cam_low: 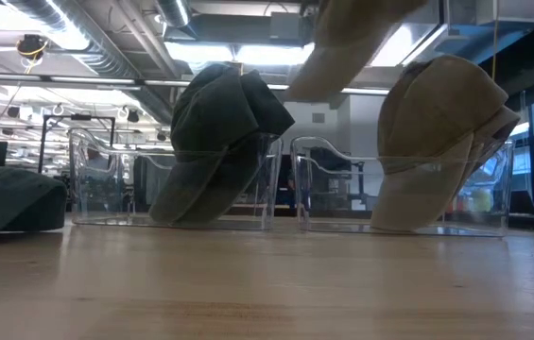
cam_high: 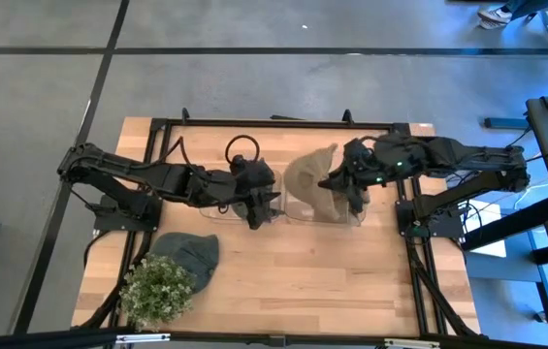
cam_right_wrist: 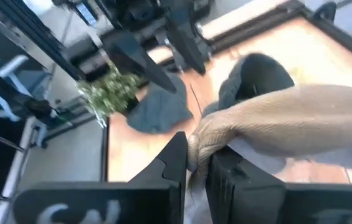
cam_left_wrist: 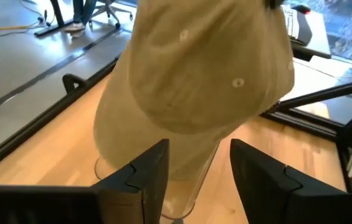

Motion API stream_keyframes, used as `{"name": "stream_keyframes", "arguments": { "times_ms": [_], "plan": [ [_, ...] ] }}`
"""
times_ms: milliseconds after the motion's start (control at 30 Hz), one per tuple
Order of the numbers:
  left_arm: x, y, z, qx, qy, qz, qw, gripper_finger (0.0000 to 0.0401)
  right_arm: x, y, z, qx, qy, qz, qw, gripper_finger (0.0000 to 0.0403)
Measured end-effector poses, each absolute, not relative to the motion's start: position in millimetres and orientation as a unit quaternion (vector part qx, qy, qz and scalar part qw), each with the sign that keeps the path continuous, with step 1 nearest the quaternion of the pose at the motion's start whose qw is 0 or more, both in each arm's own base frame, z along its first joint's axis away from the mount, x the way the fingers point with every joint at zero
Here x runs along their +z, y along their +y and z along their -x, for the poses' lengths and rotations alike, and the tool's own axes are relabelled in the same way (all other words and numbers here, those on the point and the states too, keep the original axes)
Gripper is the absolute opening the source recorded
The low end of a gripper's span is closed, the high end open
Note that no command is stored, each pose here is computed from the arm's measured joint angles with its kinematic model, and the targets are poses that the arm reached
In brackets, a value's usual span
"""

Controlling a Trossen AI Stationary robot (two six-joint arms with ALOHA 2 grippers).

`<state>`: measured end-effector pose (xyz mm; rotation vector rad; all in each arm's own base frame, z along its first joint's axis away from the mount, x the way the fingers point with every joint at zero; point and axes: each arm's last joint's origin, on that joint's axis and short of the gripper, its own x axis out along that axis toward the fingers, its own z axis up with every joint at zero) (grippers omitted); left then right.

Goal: Pick & Place hat
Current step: Put the brown cap into the right transparent bin

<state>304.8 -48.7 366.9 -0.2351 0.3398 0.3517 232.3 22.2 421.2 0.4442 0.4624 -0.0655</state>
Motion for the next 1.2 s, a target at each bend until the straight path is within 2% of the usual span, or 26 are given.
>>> {"name": "stream_keyframes", "arguments": {
  "times_ms": [367,867,1067,1200],
  "plan": [
    [359,-48,-301,0.187,0.203,0.133,0.952,0.0164,375,21,-260,-0.142,0.360,-0.194,0.901,0.0039],
    [356,-48,-299,0.193,0.218,0.139,0.946,0.0161,341,22,-282,-0.159,0.453,-0.156,0.863,0.0041],
    [356,-48,-299,0.194,0.219,0.139,0.946,0.0164,330,12,-280,-0.209,0.494,-0.135,0.833,0.0041],
    [355,-51,-298,0.190,0.226,0.136,0.946,0.0162,328,9,-280,-0.216,0.499,-0.121,0.830,0.0041]
  ]
}}
